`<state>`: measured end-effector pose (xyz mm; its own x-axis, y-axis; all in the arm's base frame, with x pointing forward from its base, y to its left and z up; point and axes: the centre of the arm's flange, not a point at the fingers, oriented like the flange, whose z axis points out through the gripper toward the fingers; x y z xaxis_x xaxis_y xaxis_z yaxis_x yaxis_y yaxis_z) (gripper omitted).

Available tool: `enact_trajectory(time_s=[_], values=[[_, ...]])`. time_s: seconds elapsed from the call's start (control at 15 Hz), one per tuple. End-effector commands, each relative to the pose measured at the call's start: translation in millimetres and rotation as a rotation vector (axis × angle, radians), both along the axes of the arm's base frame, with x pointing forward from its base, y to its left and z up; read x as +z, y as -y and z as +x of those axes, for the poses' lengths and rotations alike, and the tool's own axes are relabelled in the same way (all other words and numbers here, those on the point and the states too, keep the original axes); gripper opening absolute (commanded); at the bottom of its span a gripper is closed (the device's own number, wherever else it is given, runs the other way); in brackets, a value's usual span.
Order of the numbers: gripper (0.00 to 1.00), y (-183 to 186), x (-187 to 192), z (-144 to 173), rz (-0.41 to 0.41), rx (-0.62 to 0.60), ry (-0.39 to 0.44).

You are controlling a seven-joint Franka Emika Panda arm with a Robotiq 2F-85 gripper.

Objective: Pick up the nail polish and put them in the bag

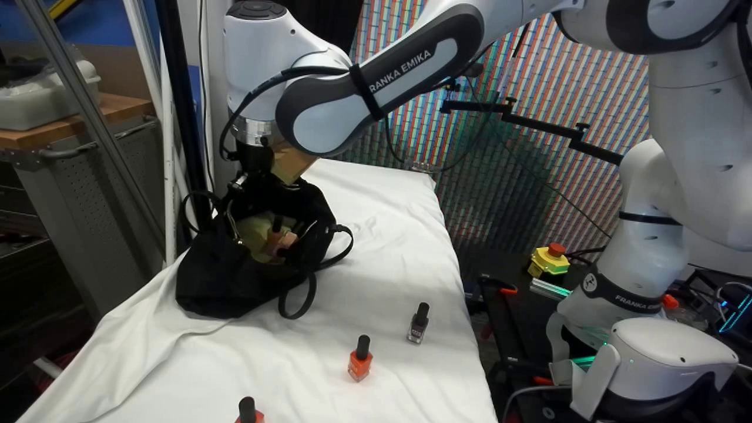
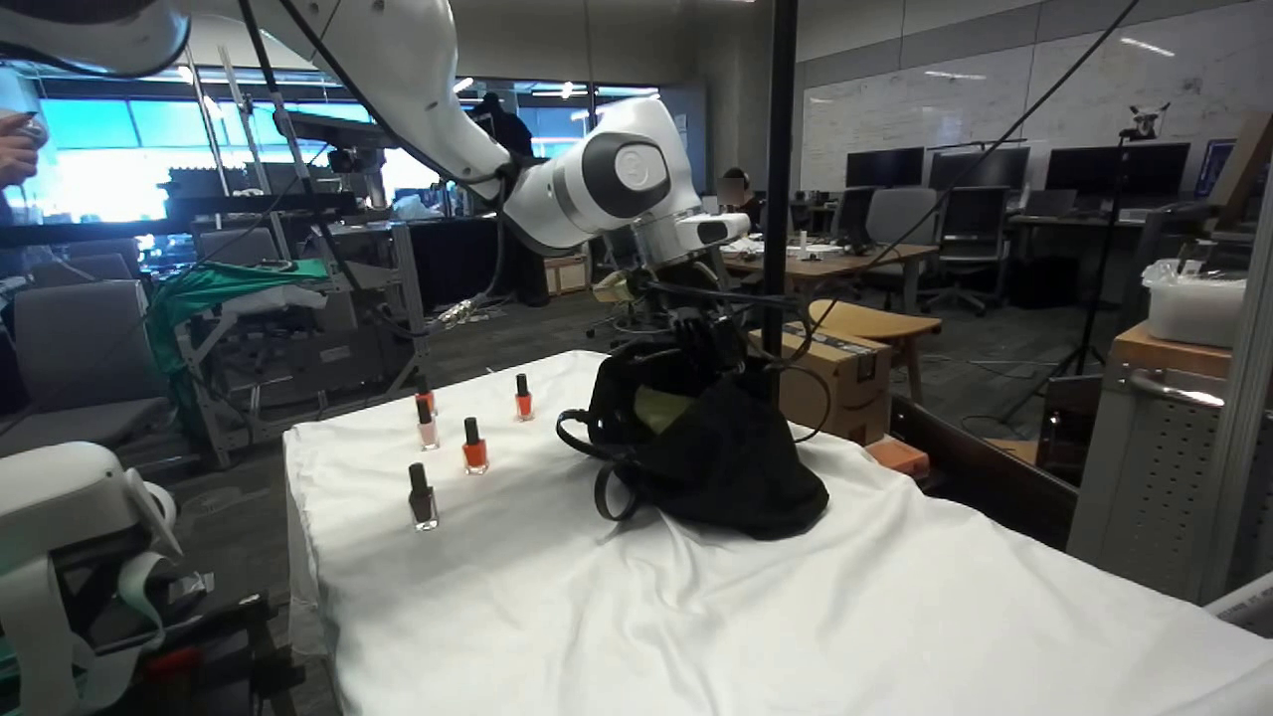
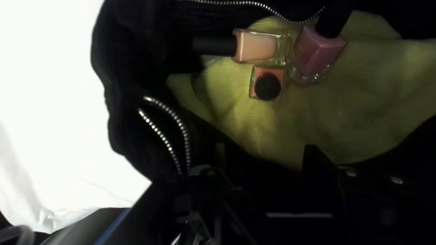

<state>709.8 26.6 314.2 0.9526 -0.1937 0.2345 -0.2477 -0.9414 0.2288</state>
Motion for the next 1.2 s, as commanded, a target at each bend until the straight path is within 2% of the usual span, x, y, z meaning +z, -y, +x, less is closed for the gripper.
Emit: enact_trajectory(time_s=[0.0,0.53,1.13], values=[[0.97,-1.9,7.9,6.2,-0.013,0.003,0.0],[1.0,-22.5,13.6,-46.0,0.03,0.053,-0.118],[1.0,-27.6,26.8,-137.3,0.11,0.014,-0.213]])
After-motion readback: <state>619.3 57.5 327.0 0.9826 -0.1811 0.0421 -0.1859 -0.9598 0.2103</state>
